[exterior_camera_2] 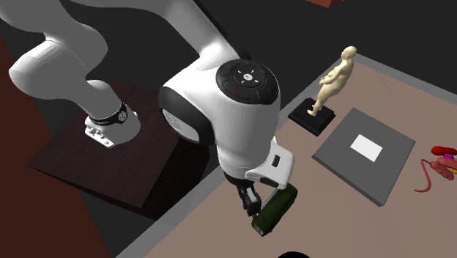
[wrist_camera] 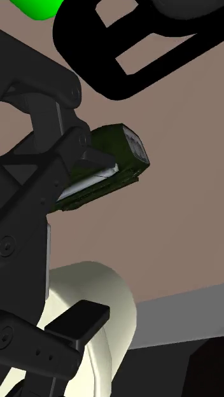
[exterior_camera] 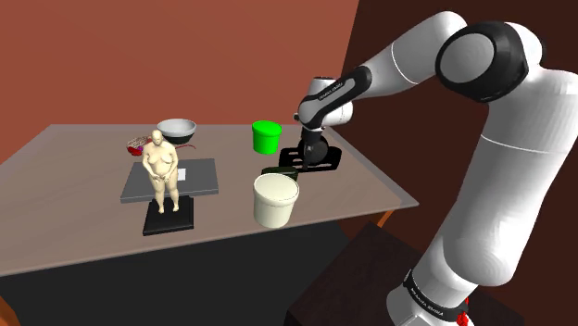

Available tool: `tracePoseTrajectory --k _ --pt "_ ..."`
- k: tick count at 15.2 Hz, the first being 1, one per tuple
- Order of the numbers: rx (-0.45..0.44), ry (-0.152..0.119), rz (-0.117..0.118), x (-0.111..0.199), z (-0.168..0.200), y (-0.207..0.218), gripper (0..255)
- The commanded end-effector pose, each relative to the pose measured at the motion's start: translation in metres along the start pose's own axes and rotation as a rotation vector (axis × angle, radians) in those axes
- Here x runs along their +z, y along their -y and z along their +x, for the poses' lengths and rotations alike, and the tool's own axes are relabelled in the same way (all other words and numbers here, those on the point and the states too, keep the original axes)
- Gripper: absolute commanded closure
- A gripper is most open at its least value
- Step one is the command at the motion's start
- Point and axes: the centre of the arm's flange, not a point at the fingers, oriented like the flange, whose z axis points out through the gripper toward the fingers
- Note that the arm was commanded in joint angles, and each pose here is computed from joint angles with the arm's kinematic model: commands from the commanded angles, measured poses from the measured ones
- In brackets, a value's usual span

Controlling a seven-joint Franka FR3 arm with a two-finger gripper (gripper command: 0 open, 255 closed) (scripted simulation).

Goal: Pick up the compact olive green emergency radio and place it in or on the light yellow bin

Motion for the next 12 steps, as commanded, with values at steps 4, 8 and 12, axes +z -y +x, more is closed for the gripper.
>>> tracePoseTrajectory --k 4,8,12 --pt "-0.124 -0.024 -0.015 0.042 0.039 -0.035 0" --pt "-0.202 -0.039 -0.024 0.066 0.066 -0.054 0" --pt "-0.202 -0.039 -0.024 0.087 0.067 -0.054 0"
